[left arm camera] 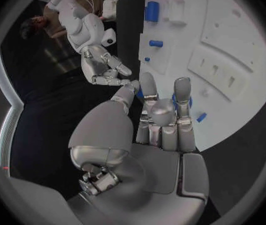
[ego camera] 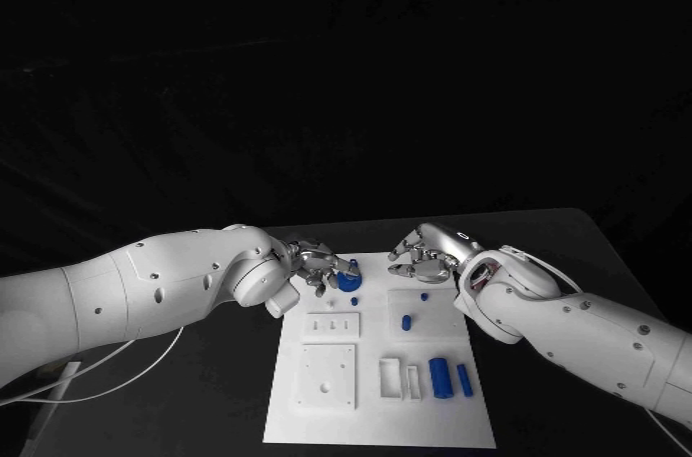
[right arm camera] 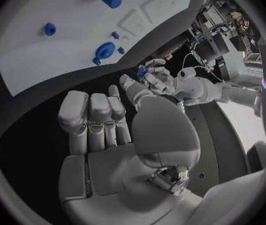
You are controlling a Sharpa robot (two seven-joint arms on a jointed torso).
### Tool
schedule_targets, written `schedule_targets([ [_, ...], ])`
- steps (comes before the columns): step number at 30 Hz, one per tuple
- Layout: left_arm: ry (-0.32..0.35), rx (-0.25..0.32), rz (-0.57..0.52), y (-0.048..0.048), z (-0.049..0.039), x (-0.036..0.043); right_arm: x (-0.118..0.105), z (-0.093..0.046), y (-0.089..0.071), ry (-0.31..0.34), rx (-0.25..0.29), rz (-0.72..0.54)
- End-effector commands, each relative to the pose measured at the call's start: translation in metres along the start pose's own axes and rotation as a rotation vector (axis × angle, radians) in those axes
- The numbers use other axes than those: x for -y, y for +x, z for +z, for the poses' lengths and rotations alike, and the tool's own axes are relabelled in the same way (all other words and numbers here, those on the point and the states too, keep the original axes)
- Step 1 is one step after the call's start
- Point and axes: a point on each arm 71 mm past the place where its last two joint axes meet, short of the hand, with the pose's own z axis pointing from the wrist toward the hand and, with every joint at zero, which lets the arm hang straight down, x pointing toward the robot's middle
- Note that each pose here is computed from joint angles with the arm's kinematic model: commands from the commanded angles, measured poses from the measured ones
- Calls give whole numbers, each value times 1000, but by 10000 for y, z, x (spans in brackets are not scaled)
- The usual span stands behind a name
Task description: Assemble the parts on the task board
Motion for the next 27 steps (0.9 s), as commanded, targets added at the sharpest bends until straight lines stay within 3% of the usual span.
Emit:
schedule_targets([
  [1,-42,53,21,-37,-37,-81,17,-42,-62,7,15,45],
  [6,-83,91,38,-69,-80,-247,16,-110,-136,3,23,56],
  [13,-119,118,69,-17,-66,-430,-45,-180,-183,-15,25,66],
  [27,-201,168,147,103,73,-553,-124,-211,-254,-32,30,74],
])
